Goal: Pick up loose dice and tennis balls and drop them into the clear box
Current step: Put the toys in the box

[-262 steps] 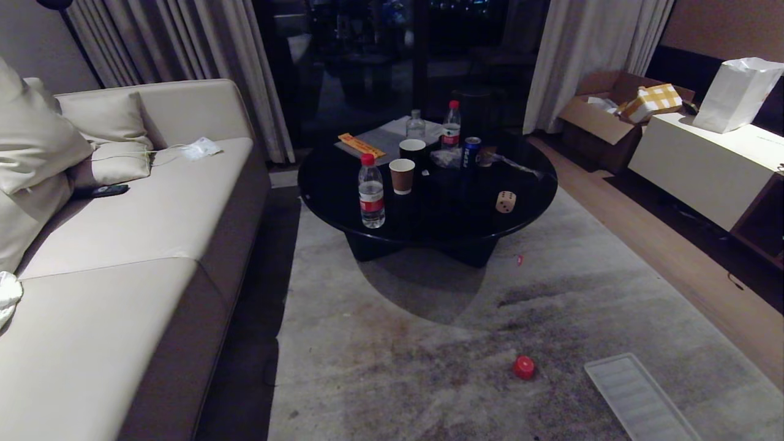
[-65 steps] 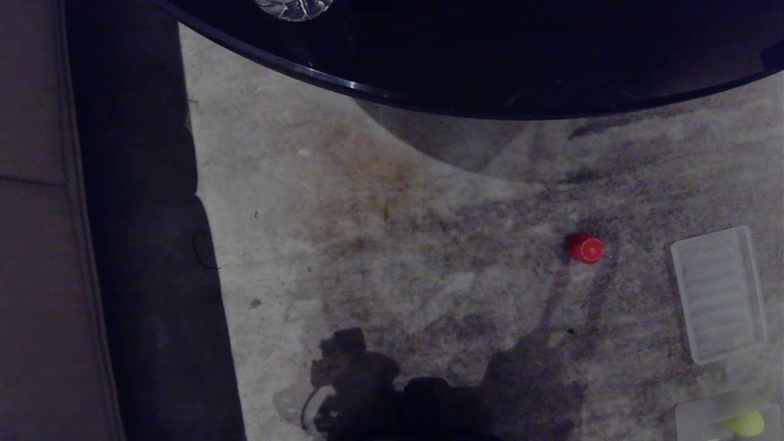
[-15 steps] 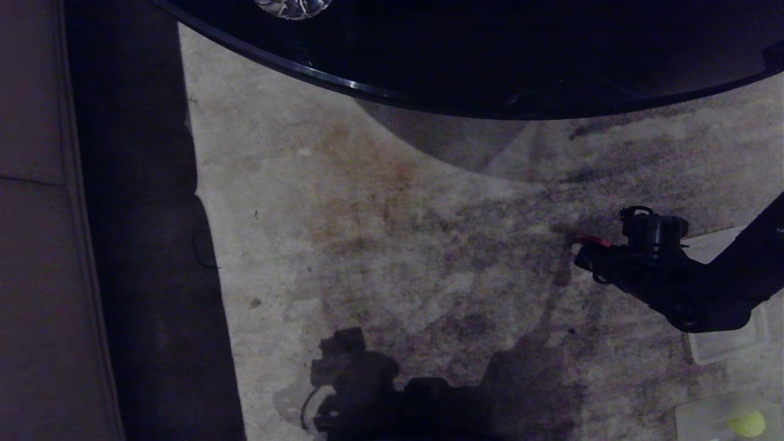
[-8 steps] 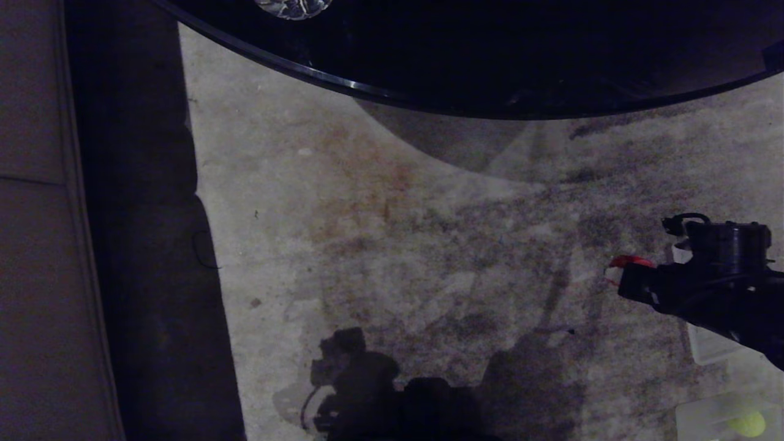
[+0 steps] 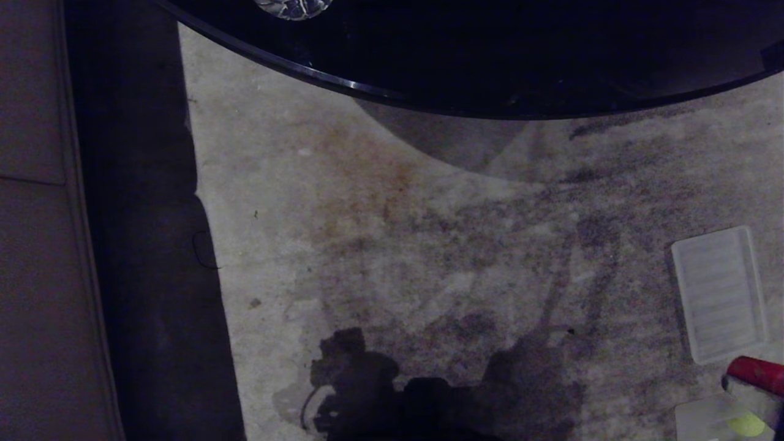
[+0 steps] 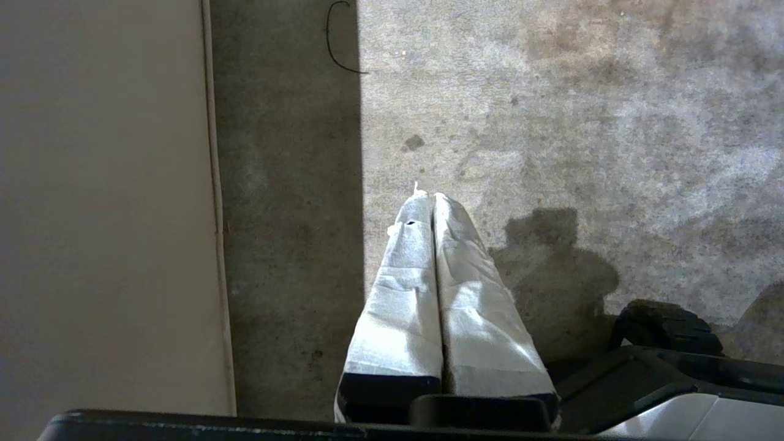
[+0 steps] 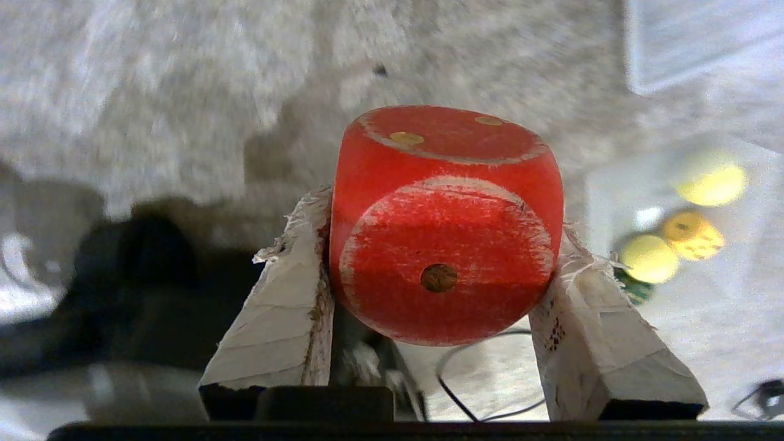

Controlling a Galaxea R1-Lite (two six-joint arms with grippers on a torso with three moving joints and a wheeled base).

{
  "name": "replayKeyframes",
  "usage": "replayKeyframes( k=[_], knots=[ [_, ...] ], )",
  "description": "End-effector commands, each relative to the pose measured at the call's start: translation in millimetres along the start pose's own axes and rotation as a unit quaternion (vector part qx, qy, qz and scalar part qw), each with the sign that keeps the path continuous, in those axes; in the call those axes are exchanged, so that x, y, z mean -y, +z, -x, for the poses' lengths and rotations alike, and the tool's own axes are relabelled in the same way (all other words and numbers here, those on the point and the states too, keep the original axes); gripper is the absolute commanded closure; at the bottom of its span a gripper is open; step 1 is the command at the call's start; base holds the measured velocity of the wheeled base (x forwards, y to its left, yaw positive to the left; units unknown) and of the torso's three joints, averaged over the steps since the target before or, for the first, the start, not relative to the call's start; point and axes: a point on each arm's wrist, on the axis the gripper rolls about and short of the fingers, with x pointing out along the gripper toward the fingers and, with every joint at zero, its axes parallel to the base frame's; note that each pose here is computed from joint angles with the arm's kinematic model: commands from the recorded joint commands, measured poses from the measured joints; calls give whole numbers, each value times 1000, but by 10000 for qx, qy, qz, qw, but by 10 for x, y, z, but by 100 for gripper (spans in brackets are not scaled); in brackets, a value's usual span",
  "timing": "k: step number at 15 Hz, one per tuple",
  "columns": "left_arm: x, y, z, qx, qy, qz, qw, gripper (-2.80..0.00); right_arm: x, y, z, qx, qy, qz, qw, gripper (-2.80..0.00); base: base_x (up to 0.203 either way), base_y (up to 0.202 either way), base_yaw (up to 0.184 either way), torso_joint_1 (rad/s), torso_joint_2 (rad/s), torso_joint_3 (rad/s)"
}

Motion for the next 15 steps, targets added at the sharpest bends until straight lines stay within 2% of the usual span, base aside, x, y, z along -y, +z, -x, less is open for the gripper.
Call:
replayKeyframes(
  k=[1,3,5,6,8,15],
  knots=[
    [-1,-4,-1,-3,7,4,10000,0,110,-449,525,761,180,2,9969,0,0,0,0,0,0,0],
    [-1,-4,-1,-5,7,4,10000,0,160,-719,672,1152,325,76,9928,0,0,0,0,0,0,0],
    [-1,-4,-1,-4,7,4,10000,0,184,-881,713,1437,436,168,9885,0,0,0,0,0,0,0],
    [0,-2,-2,-3,7,4,10000,0,185,-923,675,1477,476,189,9877,0,0,0,0,0,0,0],
    [0,-2,-2,0,7,4,10000,0,173,-905,594,1936,565,263,9791,0,0,0,0,0,0,0],
    [0,-4,-1,-6,-1,-15,10000,0,171,-905,576,2031,580,231,9772,0,0,0,0,0,0,0]
  ],
)
